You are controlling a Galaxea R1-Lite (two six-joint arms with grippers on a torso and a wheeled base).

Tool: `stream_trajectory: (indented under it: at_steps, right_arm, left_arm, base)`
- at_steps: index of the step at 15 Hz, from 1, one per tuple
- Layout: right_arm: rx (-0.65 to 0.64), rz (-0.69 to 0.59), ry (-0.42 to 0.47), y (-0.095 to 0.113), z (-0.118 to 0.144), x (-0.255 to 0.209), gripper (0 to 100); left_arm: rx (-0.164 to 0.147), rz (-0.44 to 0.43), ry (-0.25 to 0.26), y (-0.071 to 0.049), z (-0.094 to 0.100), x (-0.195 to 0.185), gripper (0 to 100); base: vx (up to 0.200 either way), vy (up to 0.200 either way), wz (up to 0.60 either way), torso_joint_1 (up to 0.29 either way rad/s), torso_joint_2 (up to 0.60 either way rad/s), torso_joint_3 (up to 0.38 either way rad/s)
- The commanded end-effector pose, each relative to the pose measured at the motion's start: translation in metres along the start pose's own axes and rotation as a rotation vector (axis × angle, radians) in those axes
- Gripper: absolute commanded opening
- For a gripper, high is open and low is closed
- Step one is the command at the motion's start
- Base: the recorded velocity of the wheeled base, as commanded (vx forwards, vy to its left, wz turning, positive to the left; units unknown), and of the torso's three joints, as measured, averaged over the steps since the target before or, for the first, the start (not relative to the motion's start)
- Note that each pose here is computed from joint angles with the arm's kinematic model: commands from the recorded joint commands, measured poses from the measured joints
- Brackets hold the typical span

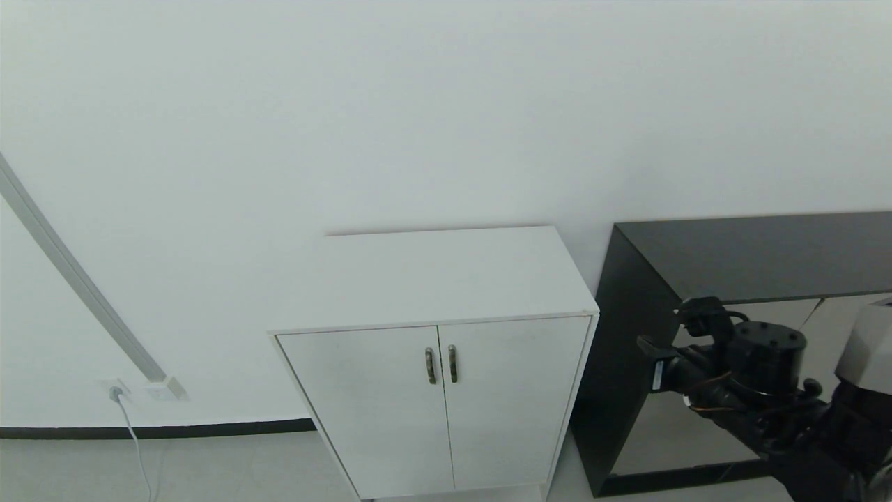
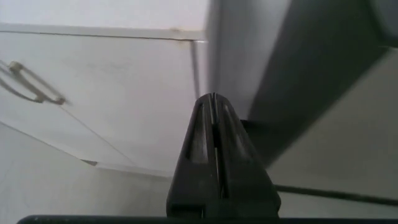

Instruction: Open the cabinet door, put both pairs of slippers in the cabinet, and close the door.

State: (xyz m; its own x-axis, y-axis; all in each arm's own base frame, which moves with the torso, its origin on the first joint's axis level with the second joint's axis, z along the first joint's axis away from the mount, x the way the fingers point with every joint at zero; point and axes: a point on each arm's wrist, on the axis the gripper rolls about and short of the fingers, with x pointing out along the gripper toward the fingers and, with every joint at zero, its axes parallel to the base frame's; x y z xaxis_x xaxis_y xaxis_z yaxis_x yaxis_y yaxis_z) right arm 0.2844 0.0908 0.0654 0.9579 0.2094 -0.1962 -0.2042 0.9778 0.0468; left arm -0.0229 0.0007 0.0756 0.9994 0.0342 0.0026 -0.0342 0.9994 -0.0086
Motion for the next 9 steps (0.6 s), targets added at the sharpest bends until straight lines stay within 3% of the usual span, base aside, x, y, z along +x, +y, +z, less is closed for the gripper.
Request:
stream_trajectory:
  at_steps: [1,5,9]
  right_arm:
    - [0.009,-0.085,-0.026,-0.026,0.014,-0.032,0]
    - [0.016,-0.224,-0.027,-0.059,0.019,-0.079,0]
    - [0.009,-0.295,-0.064,-0.067,0.023,-0.126,0]
  left_arm:
    - [-0.001,0.001,0.001,0.000,0.000,0.000,0]
    - [0.001,0.001,0.001,0.000,0.000,0.000,0]
    - [0.001,0.001,0.001,0.000,0.000,0.000,0]
  base:
    - [0.000,0.000,0.00,0.000,0.00,0.000]
    - [0.000,0.000,0.00,0.000,0.00,0.000]
    - [0.000,0.000,0.00,0.000,0.00,0.000]
